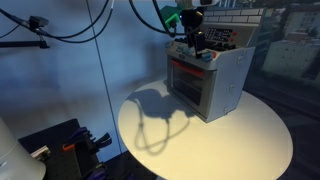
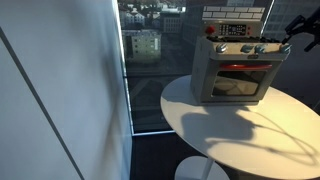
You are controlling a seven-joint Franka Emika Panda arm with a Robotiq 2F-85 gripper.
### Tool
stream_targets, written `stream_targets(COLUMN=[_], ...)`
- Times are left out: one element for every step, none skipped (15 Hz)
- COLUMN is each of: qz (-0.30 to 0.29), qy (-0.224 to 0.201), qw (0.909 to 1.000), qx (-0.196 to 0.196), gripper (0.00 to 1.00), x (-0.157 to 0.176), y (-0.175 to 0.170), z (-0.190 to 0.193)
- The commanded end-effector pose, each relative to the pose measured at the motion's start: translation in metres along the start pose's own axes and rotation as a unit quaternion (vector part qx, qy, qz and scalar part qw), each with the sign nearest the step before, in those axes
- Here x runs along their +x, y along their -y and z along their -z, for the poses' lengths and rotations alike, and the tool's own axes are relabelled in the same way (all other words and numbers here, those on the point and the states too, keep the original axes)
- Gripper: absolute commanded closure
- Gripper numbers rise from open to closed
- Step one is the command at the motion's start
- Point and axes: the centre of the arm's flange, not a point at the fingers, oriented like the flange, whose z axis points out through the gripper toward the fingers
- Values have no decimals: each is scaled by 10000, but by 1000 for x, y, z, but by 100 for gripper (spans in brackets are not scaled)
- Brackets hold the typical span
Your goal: Turn the last knob on the stove anti-clockwise
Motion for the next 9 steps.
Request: stream_targets(qz=[1, 3, -7, -11, -32, -38, -44, -47, -54], qy=[0, 1, -66, -93, -123, -161, -213, -272, -364], qw=[10000, 10000, 10000, 10000, 9999, 9999, 9998, 9996, 9993], qx=[0, 1, -3, -5, -5, -5, 2, 7, 17], gripper=[0, 0, 0, 0, 0, 0, 0, 0, 0], x=[0, 0, -1, -3, -4, -4, -5, -6, -6], y=[0, 0, 0, 0, -1, -1, -1, -1, -1], z=[0, 0, 1, 2, 2, 2, 2, 3, 3])
